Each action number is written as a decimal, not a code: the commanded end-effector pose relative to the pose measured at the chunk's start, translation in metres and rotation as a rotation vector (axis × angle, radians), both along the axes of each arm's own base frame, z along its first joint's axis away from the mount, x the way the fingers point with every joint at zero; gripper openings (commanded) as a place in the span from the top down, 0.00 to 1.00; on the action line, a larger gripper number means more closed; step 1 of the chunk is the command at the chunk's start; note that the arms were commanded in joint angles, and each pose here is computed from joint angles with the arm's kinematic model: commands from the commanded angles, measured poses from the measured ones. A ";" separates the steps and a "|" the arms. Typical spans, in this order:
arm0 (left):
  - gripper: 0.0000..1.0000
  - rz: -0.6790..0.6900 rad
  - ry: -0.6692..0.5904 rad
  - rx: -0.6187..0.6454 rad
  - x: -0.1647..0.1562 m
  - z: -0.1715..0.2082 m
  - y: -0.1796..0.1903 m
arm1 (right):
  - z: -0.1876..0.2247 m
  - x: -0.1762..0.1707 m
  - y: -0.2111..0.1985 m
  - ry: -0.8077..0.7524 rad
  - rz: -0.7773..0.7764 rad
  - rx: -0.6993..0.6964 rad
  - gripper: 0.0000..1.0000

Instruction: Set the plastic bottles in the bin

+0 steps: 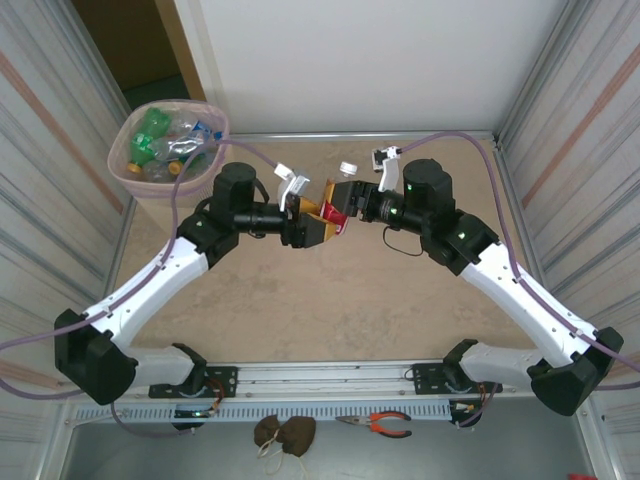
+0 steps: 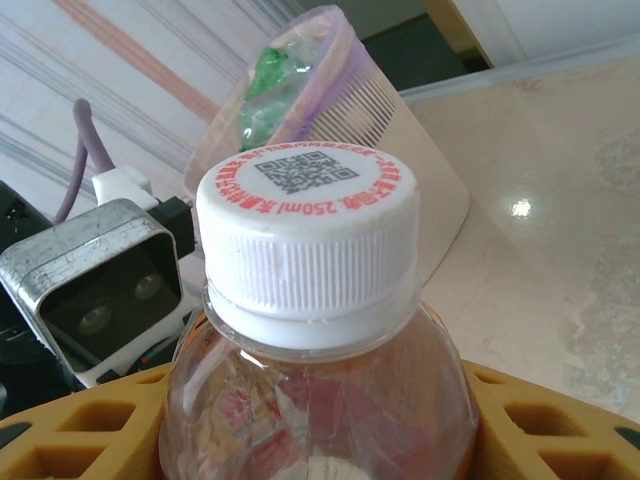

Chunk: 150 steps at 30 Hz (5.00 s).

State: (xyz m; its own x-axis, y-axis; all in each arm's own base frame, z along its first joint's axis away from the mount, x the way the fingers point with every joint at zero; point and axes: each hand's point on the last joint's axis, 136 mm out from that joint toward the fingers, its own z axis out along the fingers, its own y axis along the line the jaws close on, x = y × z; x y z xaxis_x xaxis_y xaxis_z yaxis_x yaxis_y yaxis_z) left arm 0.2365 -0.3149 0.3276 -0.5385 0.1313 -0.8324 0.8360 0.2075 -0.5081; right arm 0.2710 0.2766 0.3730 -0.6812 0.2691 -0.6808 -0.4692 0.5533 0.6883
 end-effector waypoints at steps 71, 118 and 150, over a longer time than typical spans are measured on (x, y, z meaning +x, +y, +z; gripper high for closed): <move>0.21 0.856 -0.211 0.580 0.109 0.053 0.306 | -0.001 0.020 -0.071 -0.015 -0.205 -0.155 0.07; 0.01 1.247 -0.336 0.479 0.115 -0.201 0.322 | -0.285 0.115 -0.311 -0.164 -0.843 -0.666 0.00; 0.01 1.069 -0.305 0.508 0.156 -0.235 0.287 | -0.293 0.124 -0.298 -0.143 -0.757 -0.694 0.01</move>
State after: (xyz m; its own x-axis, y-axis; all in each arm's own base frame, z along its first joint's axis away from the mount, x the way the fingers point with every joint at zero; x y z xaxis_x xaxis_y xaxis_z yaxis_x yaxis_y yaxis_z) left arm 0.3846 -0.0260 0.0758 -0.4182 0.0612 -0.9063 0.1784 0.9838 -0.0158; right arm 0.3873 -0.0238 0.0745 -0.4057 0.1338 -0.9042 0.1341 0.9872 0.0860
